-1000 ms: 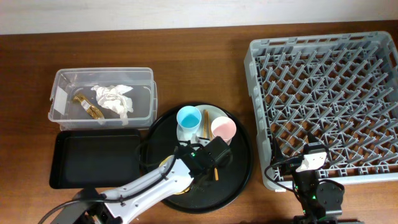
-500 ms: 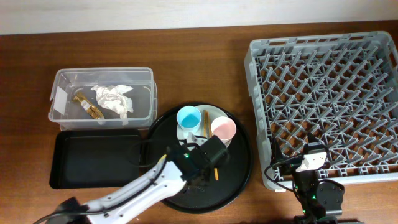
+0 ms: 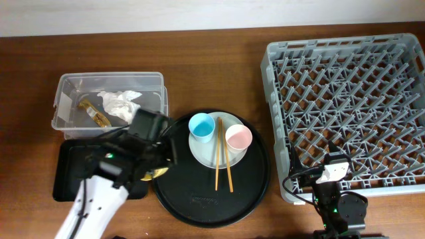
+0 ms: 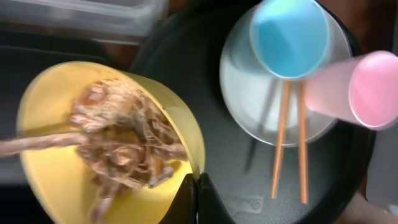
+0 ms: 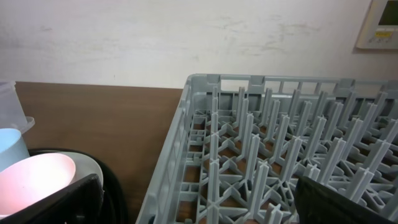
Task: Sort waste into correct bins and load items into the dishwasher rack
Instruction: 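Tip the yellow bowl over the black tray to dump the scraps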
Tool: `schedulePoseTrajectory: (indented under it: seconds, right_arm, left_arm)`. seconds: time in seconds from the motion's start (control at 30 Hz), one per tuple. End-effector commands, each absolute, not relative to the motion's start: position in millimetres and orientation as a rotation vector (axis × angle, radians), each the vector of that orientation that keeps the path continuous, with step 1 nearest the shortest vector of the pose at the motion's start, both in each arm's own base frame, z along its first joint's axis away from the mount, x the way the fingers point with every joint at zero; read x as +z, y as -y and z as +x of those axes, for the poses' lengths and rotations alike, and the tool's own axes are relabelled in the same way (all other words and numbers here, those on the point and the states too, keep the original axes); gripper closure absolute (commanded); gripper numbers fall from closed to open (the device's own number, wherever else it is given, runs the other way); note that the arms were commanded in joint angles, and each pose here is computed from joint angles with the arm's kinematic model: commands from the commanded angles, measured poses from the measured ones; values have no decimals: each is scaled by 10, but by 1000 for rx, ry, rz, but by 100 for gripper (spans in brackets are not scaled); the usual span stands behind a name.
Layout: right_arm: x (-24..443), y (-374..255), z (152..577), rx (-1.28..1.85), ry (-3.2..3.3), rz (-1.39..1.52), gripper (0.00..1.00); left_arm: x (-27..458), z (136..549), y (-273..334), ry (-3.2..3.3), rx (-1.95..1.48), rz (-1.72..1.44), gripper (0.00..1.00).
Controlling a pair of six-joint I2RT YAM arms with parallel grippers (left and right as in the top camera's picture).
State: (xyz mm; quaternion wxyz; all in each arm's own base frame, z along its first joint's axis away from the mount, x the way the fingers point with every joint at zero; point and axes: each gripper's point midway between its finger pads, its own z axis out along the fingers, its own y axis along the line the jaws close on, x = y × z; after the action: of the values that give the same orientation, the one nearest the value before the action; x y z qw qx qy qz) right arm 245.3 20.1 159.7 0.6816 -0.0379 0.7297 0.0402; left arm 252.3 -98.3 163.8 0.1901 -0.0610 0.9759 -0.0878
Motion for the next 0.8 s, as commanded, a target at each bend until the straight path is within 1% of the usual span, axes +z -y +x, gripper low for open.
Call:
schedulePoseTrajectory:
  seconds: [0.0, 0.03, 0.13, 0.23, 0.3, 0.4, 0.47, 0.53, 0.6, 0.67, 0.77]
  right_arm:
    - [1576, -188, 2453, 89, -1640, -77, 1]
    - [1576, -188, 2453, 89, -1640, -77, 1]
    - [1576, -188, 2453, 89, -1640, -77, 1]
    - [1576, -188, 2453, 89, -1640, -77, 2]
    - [1575, -187, 2453, 89, -1641, -76, 1]
    - [1576, -188, 2453, 89, -1640, -77, 1]
    - [1576, -188, 2453, 89, -1640, -77, 2]
    - [1576, -187, 2453, 89, -1640, -76, 1]
    - [1576, -187, 2453, 89, -1640, -76, 2]
    - [1576, -188, 2453, 89, -1640, -77, 2]
    - [1576, -187, 2453, 89, -1640, -76, 1]
  left_arm:
    - [1838, 2629, 501, -2661, -202, -272, 100]
    - [1820, 2623, 341, -2676, -259, -311, 100]
    - [1780, 2551, -62, -2679, -293, -455, 100]
    - [1803, 2578, -180, -2589, -531, -474, 100]
    - [1726, 2623, -215, -2479, -721, -530, 100]
    - [1632, 2646, -336, -2358, -841, -604, 100]
    - [1552, 2648, -428, -2340, -843, -646, 100]
    - [1528, 2684, -421, -2259, -995, -662, 100]
    - [1504, 2698, -533, -2203, -1061, -695, 100]
    - [1658, 2688, -732, -2000, -1220, -691, 100]
    - [1634, 2647, -928, -1903, -1283, -791, 100]
